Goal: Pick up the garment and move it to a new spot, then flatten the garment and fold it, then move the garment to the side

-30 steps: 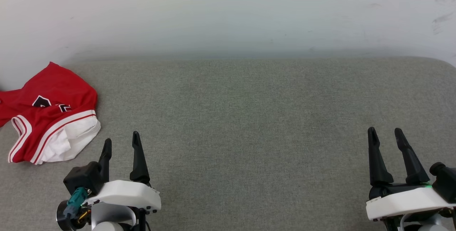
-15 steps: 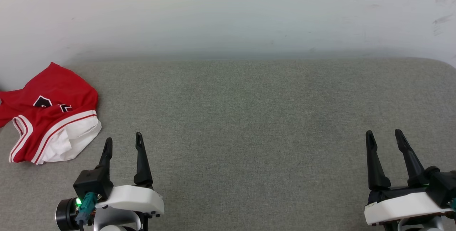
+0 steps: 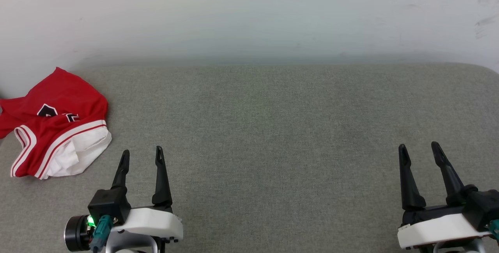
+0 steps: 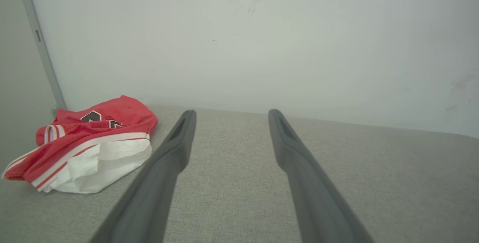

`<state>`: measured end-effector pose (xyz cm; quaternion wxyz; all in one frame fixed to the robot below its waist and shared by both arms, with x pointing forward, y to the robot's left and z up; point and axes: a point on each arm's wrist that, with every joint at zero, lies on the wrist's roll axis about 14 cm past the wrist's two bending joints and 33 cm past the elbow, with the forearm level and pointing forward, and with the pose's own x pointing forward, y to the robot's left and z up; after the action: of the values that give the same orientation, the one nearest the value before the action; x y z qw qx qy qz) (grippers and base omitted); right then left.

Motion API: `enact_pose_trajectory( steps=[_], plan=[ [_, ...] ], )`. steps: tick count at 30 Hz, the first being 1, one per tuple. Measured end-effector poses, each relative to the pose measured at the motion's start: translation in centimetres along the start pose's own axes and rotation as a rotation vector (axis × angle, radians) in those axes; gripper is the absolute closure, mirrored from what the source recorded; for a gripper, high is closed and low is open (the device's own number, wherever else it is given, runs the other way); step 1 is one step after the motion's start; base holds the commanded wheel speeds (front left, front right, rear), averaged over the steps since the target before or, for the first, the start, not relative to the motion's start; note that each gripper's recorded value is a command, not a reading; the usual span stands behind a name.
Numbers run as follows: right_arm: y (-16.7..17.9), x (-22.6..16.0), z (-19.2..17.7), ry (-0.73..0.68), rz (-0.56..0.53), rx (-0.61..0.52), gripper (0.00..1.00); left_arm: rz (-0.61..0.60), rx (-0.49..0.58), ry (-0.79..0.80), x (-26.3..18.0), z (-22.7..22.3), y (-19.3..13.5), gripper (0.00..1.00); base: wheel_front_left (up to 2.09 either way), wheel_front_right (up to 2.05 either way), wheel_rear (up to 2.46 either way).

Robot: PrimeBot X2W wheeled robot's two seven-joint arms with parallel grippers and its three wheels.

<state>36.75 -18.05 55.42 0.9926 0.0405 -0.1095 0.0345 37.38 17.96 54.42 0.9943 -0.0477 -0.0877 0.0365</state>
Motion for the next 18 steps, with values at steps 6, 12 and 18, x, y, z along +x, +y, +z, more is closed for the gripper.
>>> enact_pose_trajectory(
  steps=[6,12,18],
  plan=[
    [0.07,-0.06,0.0,-0.005,0.003,-0.007,0.0,-0.017,0.01,-0.003,-0.13,-0.21,-0.16,0.0,0.0,0.0,0.0],
    [0.23,-0.13,-0.04,-0.008,0.01,-0.023,0.0,-0.024,0.02,-0.001,-0.24,-0.51,-0.03,0.0,0.0,0.0,0.0],
    [-0.01,-0.3,-0.34,-0.003,-0.001,0.002,0.0,-0.022,0.002,0.007,-0.31,-0.83,0.32,0.0,0.0,0.0,0.0]
  ],
)
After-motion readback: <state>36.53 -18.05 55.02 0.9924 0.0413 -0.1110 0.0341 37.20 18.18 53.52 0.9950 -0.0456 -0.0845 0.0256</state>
